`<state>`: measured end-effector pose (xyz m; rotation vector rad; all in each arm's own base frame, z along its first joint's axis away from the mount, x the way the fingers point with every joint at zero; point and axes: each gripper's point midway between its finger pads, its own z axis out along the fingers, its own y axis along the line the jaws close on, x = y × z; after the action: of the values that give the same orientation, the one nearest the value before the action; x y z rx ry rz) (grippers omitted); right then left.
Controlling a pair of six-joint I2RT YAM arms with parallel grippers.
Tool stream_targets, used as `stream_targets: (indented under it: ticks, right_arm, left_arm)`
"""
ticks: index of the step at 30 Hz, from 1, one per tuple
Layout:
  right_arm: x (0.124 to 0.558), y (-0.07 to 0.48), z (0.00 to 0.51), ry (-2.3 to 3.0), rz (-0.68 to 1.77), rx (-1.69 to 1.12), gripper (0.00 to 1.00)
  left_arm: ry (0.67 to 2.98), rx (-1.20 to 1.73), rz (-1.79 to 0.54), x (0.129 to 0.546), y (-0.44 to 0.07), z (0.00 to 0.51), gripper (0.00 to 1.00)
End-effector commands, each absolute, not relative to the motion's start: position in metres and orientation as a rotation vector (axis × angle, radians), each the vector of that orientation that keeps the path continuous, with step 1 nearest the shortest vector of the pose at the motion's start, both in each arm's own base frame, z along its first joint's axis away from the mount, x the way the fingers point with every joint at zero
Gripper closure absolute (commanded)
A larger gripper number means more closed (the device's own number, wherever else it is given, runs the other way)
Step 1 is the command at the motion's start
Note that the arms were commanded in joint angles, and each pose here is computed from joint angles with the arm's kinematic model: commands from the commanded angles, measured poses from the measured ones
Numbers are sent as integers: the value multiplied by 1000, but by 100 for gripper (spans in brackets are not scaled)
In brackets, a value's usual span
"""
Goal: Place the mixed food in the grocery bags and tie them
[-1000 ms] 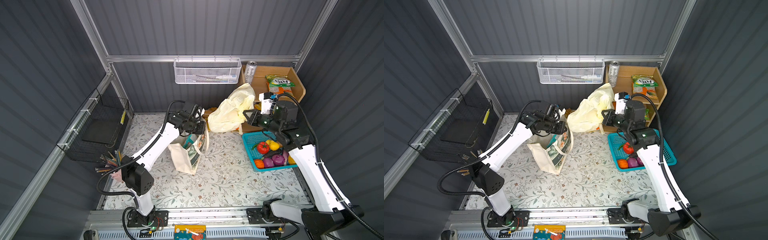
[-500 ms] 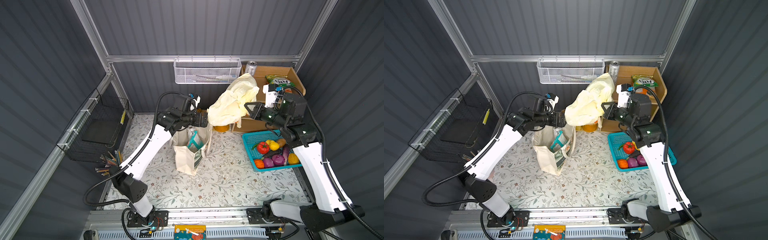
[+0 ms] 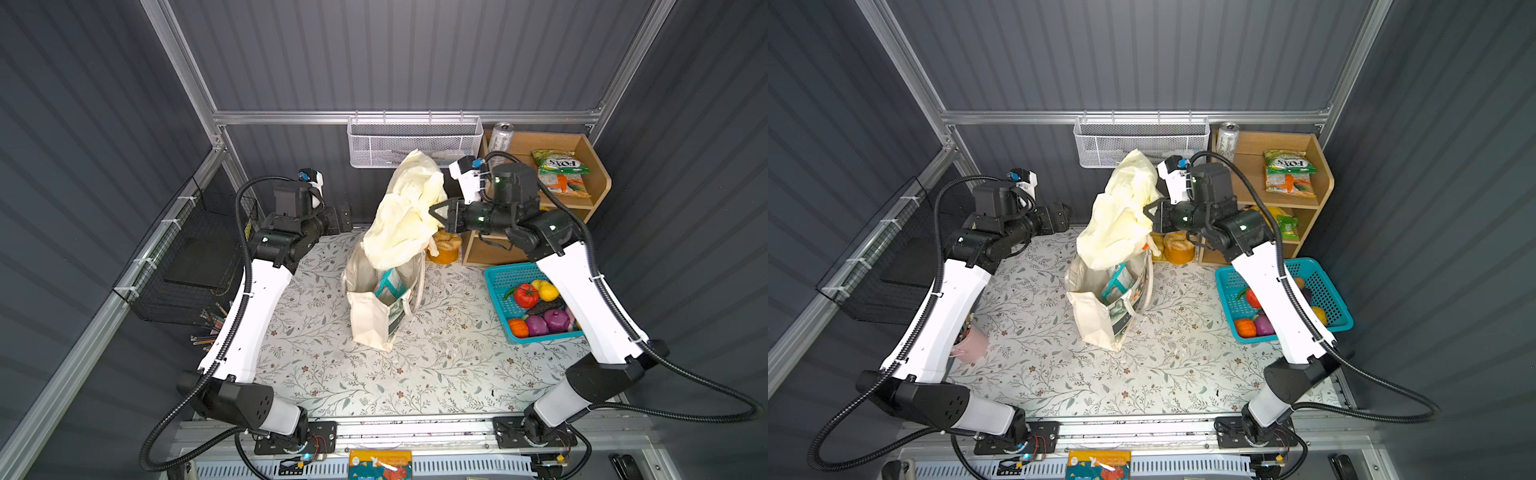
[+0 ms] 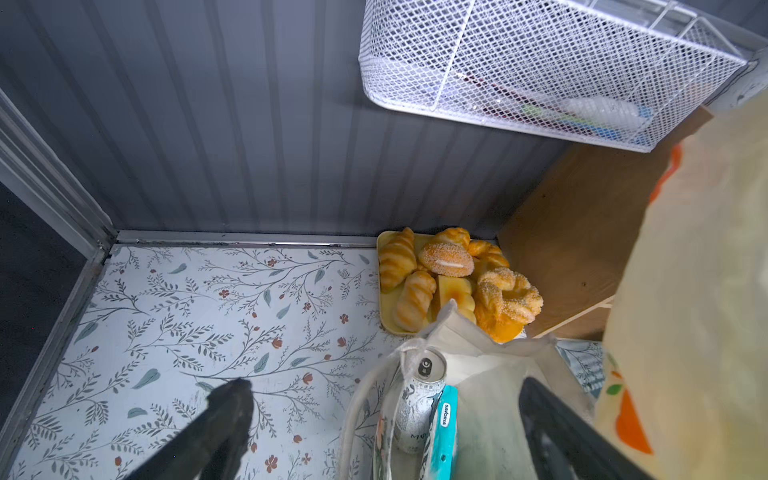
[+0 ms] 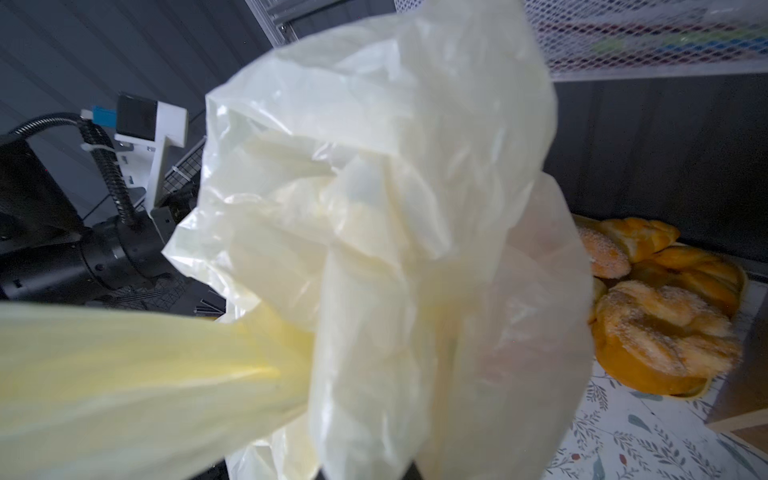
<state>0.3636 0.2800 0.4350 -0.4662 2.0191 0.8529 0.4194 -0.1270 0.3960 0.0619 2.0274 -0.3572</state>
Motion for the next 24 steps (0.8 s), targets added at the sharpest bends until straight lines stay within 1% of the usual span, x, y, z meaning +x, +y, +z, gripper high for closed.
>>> stream_targets:
  ticks: [1,7,11,14,18,24]
  right_arm:
    - [364,286,412,2089,718,-555,100]
    - [362,313,374,2177,604,-734,100]
    - [357,322,350,2229,562,-799,100]
    - [348,332,336,2256,542,-870,100]
    - [342,342,303,2333,445,-960,100]
    - [339,352,261,2430,376,-1022,100]
  left_arm:
    - [2058,109,-357,417,-129,387,0]
    - [2137,152,-366,415,-134,361,0]
    - [2157,160,-365,413,-135,352,0]
    - [2163,162,-371,414,-136,348,0]
    - [2164,158,-380,415,-137,346,0]
    - [2163,156,-381,416,-137,346,0]
